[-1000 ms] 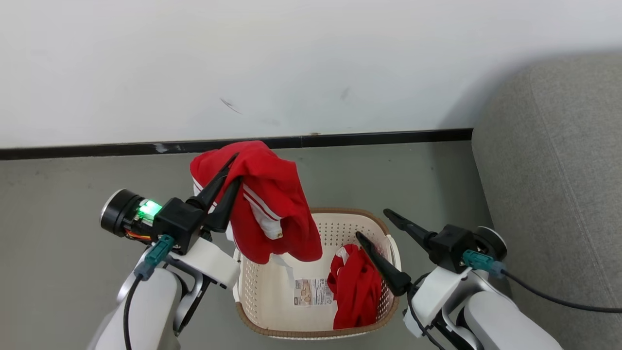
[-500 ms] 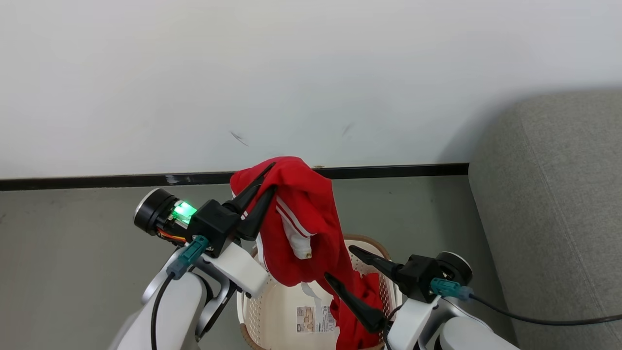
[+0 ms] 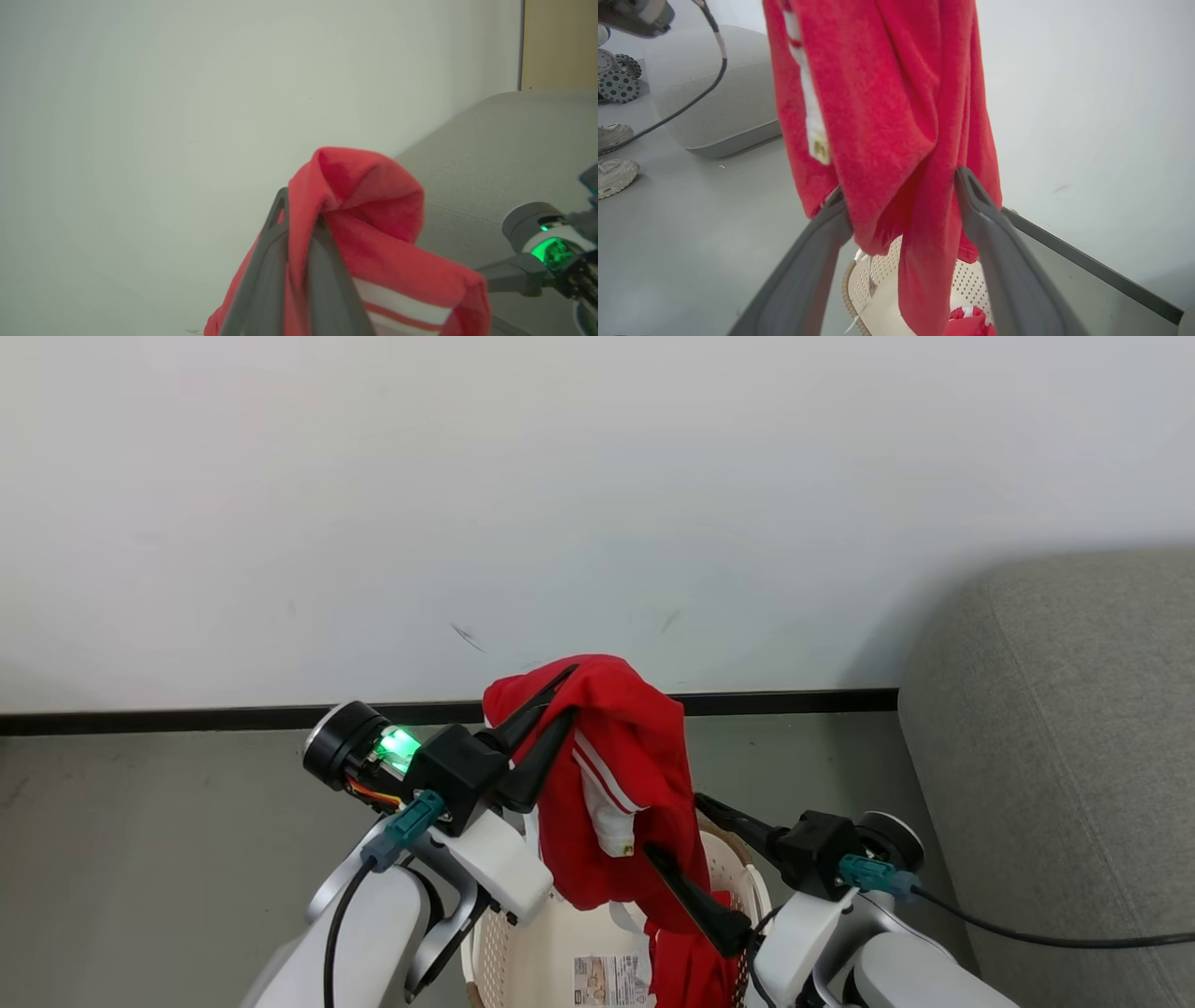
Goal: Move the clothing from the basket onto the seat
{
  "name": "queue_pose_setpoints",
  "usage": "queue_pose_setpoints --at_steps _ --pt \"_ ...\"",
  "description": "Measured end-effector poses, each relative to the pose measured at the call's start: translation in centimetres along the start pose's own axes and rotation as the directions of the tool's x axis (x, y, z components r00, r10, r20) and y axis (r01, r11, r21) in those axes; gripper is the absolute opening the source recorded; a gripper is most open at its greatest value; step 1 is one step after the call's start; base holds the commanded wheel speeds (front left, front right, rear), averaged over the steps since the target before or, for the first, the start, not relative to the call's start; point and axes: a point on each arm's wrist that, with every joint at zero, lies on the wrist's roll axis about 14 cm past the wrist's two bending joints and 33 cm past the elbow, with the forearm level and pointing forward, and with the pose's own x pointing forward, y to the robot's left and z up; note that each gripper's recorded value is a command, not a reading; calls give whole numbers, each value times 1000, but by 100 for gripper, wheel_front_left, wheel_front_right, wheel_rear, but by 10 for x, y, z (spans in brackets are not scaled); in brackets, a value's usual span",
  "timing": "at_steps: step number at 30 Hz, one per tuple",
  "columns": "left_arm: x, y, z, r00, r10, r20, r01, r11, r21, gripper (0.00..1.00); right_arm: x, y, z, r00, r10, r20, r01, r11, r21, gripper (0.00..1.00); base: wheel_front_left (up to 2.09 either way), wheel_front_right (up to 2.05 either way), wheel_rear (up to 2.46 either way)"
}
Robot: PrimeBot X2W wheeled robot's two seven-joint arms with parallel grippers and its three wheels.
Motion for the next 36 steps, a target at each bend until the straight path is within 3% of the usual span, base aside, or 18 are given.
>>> queue_pose_setpoints --at_steps 11,12,13,14,16,24,30,31,33,34,36 --pt "-5 -16 16 999 -35 24 35 999 2 0 10 13 -2 999 33 -16 -33 999 -10 100 0 0 0" --pt "-5 -17 17 999 -36 24 36 999 1 0 12 15 0 999 40 -12 -40 999 -17 92 0 0 0" --pt "-6 -17 17 999 -36 22 36 999 -3 0 15 16 2 999 47 -9 -47 999 -23 48 0 0 0" --pt "-6 -18 18 999 -36 23 36 999 -3 0 16 17 4 999 53 -7 -53 998 -27 37 0 0 0" --pt "-7 -17 19 999 -33 23 34 999 -9 0 19 20 4 998 64 -8 -64 997 -31 0 0 0 0" --pt "-12 -9 9 1000 1 -6 -1 998 -60 0 18 17 4 998 57 -9 -57 998 -24 0 0 0 0" --pt "-18 -4 -15 997 42 -68 -50 991 -121 0 4 -15 9 999 -39 10 39 999 -9 0 0 0 0" --pt "-18 -4 -18 996 43 -75 -53 990 -133 11 2 -21 12 998 -57 18 57 998 -7 0 0 0 0" --pt "-19 -6 -22 996 42 -85 -55 986 -159 60 -1 -32 18 995 -90 37 90 996 -5 0 0 0 0" --pt "-19 -7 -25 995 40 -89 -55 984 -170 100 -4 -38 21 993 -107 45 108 994 -4 0 0 0 0" --pt "-18 -10 -28 995 33 -93 -50 982 -185 100 -10 -50 25 987 -152 60 152 988 8 0 0 0 0"
